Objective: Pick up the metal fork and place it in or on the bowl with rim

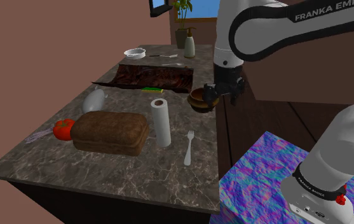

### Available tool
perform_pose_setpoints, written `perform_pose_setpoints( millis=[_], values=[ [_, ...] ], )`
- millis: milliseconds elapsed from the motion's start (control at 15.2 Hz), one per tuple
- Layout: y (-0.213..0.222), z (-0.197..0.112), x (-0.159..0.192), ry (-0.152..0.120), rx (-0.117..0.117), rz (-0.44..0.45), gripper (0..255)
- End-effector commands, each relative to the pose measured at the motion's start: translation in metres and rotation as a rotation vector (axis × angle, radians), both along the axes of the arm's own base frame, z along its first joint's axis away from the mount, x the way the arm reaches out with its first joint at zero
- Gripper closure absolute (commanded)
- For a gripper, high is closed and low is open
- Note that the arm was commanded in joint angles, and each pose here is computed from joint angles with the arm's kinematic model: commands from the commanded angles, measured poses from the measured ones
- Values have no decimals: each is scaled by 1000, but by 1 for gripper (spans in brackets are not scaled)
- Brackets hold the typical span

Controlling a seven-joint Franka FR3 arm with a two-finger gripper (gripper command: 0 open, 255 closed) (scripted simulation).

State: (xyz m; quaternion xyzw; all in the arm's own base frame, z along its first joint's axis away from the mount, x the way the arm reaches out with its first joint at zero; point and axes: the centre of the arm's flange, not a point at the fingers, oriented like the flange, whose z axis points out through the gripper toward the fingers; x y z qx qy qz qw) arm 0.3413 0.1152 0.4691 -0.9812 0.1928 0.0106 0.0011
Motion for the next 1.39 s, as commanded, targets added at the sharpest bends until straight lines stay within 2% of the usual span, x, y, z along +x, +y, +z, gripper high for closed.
perform_pose_setpoints(
  millis=[0, 726, 1320],
  values=[
    [18, -18, 6, 15, 13, -72, 0],
    [100, -119, 59, 94, 83, -441, 0],
    [105, -160, 56, 95, 83, -445, 0]
  ],
)
